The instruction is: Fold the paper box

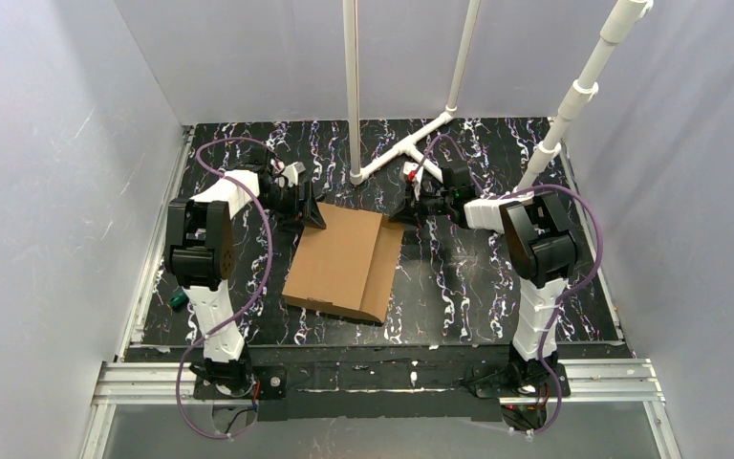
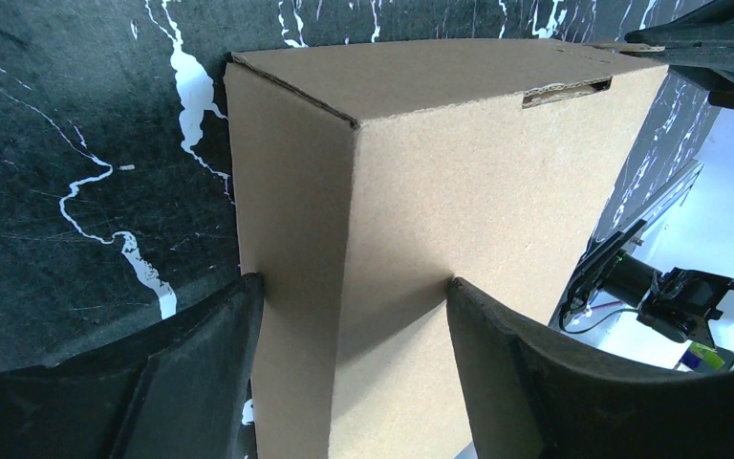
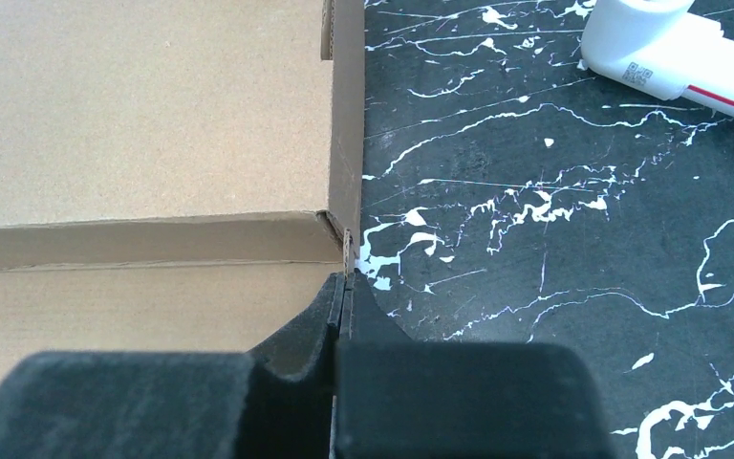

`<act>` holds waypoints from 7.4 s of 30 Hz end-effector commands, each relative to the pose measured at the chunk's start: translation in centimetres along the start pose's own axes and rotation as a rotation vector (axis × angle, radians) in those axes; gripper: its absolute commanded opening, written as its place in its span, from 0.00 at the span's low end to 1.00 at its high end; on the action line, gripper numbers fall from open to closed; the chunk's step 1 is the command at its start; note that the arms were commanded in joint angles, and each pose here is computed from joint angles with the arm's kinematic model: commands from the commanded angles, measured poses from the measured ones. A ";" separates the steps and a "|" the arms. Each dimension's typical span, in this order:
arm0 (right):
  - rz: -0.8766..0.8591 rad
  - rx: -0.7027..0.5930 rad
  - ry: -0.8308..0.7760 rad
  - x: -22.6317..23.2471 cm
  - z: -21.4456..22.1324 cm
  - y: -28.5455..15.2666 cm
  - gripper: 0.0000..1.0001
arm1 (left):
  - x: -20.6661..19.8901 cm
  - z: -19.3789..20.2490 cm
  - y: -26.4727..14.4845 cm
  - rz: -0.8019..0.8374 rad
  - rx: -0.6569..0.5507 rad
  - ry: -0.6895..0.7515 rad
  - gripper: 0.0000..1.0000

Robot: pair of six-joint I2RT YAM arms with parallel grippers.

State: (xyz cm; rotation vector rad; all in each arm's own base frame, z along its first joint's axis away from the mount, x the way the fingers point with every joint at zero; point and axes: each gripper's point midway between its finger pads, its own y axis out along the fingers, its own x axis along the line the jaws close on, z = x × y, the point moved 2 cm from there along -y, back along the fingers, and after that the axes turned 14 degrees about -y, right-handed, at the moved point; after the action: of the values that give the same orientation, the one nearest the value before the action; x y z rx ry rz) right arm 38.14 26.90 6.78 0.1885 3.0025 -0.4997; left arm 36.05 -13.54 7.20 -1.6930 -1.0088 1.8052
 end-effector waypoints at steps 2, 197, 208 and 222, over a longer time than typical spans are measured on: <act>0.003 -0.005 -0.016 0.1 -0.8 -0.6 0.01 | 1.5 0.0 0.3 -0.041 0.012 -0.018 0.67; 0.339 0.226 0.762 3.6 0.1 -0.8 0.01 | -0.7 -0.5 0.3 0.026 0.042 -0.046 0.66; 0.291 0.241 0.618 4.5 -2.6 1.5 0.01 | -1.2 -0.1 0.8 0.037 0.055 -0.044 0.65; 0.256 0.290 0.514 3.1 -3.7 3.7 0.01 | -1.1 0.5 1.6 0.013 0.042 -0.111 0.65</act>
State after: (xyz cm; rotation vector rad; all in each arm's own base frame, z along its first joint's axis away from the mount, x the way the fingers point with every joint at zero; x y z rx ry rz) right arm 33.44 28.71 5.77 0.9674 3.3070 -1.1623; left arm 37.59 -14.44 7.00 -1.6561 -0.9876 1.9328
